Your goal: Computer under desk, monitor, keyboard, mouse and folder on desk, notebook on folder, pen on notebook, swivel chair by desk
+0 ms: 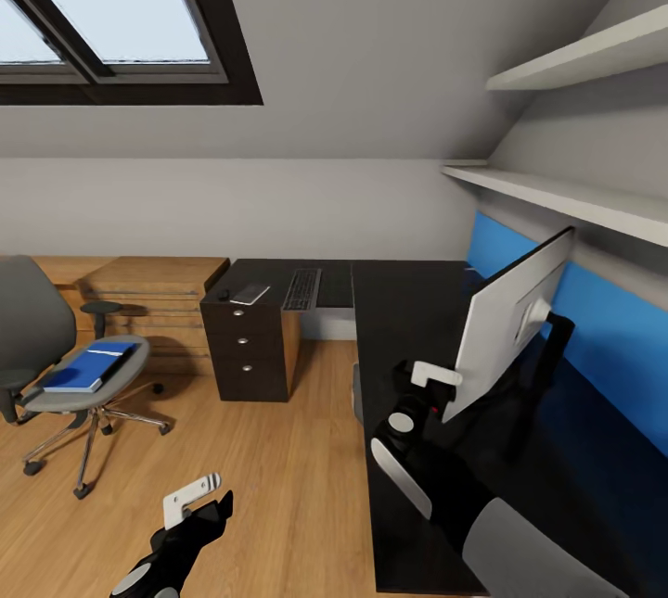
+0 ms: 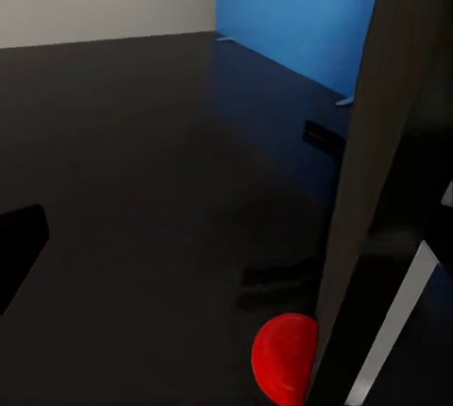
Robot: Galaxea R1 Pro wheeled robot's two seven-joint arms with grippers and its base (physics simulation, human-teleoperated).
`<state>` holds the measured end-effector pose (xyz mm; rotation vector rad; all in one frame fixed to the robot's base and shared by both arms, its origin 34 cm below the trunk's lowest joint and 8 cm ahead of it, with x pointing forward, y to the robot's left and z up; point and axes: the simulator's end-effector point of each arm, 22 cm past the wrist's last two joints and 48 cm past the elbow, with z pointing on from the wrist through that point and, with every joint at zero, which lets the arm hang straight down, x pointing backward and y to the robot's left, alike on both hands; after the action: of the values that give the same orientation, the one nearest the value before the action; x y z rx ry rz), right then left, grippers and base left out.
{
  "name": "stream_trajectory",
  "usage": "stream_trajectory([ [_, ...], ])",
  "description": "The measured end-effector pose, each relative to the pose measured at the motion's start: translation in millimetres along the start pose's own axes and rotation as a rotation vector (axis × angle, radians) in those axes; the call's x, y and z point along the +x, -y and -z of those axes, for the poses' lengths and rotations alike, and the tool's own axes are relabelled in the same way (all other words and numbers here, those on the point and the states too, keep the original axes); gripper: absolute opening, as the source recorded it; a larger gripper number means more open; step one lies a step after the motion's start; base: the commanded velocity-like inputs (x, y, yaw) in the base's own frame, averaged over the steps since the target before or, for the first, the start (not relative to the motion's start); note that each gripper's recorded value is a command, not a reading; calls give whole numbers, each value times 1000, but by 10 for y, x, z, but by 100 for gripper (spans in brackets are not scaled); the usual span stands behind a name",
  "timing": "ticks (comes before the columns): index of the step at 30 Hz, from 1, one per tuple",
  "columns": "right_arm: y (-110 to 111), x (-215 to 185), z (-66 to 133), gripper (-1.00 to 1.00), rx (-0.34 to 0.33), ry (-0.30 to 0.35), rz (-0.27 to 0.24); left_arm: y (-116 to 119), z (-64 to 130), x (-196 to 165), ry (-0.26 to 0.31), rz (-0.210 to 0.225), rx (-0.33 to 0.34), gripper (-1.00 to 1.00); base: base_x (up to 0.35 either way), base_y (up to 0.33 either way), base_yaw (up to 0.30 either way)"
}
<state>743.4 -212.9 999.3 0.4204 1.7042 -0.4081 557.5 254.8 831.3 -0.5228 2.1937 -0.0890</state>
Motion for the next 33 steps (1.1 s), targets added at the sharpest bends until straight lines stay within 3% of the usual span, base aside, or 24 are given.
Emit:
stream_trajectory([
  [17,87,14,-51,100,19,-3,1,-7,-1,-6,1,1,-1,100,0,0,0],
  [33,484,62,-257,100,127,-42,-42,-10,-1,-7,1,0,-1,100,0,0,0],
])
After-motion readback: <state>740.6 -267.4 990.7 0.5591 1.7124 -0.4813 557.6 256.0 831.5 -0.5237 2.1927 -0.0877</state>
